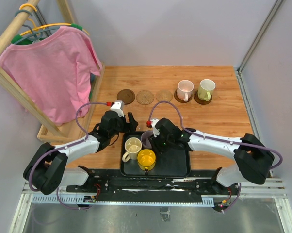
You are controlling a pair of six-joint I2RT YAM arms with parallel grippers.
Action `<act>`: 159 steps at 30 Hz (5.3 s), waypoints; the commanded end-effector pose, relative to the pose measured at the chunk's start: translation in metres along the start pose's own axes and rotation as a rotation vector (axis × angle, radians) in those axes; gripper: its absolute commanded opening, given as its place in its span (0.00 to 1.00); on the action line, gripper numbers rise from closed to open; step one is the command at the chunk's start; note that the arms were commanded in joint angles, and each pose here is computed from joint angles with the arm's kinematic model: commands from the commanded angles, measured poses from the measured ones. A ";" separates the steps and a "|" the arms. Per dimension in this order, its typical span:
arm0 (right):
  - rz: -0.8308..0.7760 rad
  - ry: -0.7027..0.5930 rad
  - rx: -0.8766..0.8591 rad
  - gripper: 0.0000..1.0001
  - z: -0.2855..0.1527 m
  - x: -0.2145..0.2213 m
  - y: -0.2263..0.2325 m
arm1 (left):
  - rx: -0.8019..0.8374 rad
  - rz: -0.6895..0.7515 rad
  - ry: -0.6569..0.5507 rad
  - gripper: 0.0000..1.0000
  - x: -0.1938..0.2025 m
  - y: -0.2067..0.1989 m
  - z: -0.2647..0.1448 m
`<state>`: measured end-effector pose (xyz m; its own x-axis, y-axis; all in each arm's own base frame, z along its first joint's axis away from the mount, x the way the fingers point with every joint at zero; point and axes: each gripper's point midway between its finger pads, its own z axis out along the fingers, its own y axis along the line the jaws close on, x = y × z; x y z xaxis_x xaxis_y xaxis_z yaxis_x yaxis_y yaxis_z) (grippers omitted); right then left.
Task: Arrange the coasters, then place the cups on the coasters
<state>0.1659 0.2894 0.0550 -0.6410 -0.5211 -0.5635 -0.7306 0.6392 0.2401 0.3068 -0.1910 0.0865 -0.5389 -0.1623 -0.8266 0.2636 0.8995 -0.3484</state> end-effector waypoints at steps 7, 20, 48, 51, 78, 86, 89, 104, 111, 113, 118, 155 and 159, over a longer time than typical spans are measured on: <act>0.005 -0.022 0.093 0.01 -0.002 0.005 -0.008 | 0.003 0.005 -0.013 0.83 0.000 -0.001 0.002; -0.008 -0.172 0.349 0.01 -0.058 -0.037 -0.027 | 0.003 0.012 -0.021 0.83 -0.006 -0.003 0.004; 0.374 -0.466 0.760 0.01 -0.048 -0.215 -0.192 | 0.004 0.074 0.020 0.83 0.002 -0.001 0.005; 0.399 -0.462 0.770 0.01 -0.040 -0.218 -0.209 | 0.004 0.076 0.032 0.83 0.005 0.000 0.006; 0.461 -0.374 0.727 0.01 0.007 -0.212 -0.256 | -0.010 0.068 0.054 0.83 0.011 0.003 0.011; 0.473 -0.360 0.734 0.01 0.010 -0.206 -0.261 | -0.012 0.066 0.055 0.83 0.012 0.003 0.011; 0.482 -0.353 0.734 0.01 0.011 -0.203 -0.263 | -0.012 0.068 0.056 0.83 0.012 0.003 0.012; 0.512 -0.338 0.691 0.08 0.017 -0.194 -0.259 | -0.012 0.063 0.061 0.83 0.012 0.003 0.013; 0.513 -0.338 0.678 0.08 0.018 -0.195 -0.257 | -0.013 0.060 0.064 0.83 0.014 0.003 0.013; 0.513 -0.338 0.679 0.08 0.018 -0.195 -0.257 | -0.013 0.059 0.060 0.83 0.013 0.003 0.012; 0.516 -0.328 0.690 0.13 0.019 -0.190 -0.259 | -0.014 0.059 0.062 0.83 0.014 0.003 0.013; 0.482 -0.335 0.610 0.76 -0.046 -0.149 -0.208 | 0.031 0.077 0.028 0.85 -0.015 -0.009 -0.052; 0.460 -0.349 0.598 0.83 -0.062 -0.140 -0.199 | 0.081 0.035 0.060 0.88 -0.013 -0.020 -0.074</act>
<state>0.4010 0.2068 0.1275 -0.6752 0.0351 -0.7368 -0.0740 0.9906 0.1151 0.2736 -0.1732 0.1294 -0.5119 -0.1175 -0.8510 0.3171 0.8948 -0.3143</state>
